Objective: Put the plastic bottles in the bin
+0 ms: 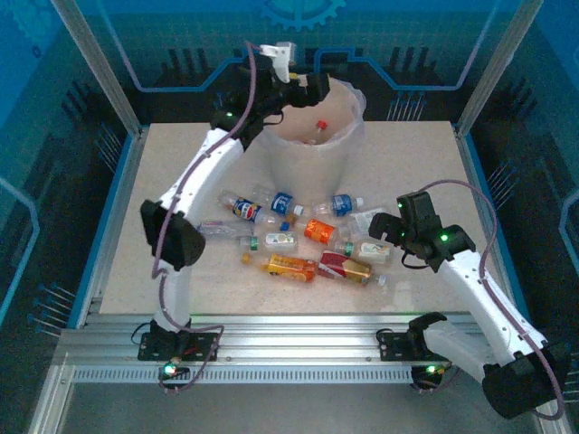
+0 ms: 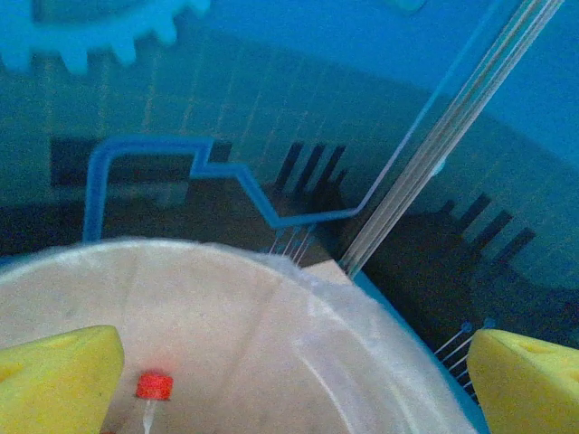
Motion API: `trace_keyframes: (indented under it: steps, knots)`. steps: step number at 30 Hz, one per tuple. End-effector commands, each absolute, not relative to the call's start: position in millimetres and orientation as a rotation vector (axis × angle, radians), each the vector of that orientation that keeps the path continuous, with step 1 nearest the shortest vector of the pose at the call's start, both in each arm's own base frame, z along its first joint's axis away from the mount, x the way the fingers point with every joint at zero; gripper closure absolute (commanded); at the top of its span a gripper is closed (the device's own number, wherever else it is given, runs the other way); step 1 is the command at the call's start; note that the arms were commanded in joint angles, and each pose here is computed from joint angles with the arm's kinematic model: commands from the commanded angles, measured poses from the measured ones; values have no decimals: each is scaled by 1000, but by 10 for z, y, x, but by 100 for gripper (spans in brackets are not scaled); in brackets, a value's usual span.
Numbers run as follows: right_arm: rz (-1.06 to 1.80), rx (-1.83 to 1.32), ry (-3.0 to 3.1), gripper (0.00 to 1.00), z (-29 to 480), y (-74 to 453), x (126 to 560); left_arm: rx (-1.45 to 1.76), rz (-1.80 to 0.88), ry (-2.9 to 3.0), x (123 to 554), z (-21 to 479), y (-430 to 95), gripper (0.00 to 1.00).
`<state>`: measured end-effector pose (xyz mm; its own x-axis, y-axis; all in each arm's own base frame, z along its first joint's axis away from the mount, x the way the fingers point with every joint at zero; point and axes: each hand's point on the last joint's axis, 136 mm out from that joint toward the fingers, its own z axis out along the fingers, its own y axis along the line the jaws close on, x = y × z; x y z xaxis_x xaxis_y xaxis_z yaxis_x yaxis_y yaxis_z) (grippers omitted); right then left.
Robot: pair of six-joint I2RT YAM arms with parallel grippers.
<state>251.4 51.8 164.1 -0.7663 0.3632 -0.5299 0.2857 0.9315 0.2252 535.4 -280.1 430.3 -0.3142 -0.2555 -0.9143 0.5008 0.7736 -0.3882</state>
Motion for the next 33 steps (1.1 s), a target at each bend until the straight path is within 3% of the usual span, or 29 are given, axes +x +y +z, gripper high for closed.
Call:
trace_keyframes:
  steps: [1, 8, 14, 25, 33]
  knots:
    - [151, 486, 2488, 0, 1628, 447, 2496, 174, -724, 1640, 5011, 4748, -2589, 1]
    - [137, 487, 2486, 0, 1615, 425, 2492, 20, -664, 1592, 4531, 4751, -2100, 1]
    - [139, 493, 2482, 0, 1608, 418, 2500, -181, -571, 1603, 4147, 4374, -1585, 1]
    - [153, 507, 2483, 0, 1586, 437, 2536, -819, -300, 1852, 3563, 2574, -554, 1]
    - [156, 510, 2477, 0, 1600, 441, 2569, -1118, -333, 1930, 3292, 1698, -365, 1]
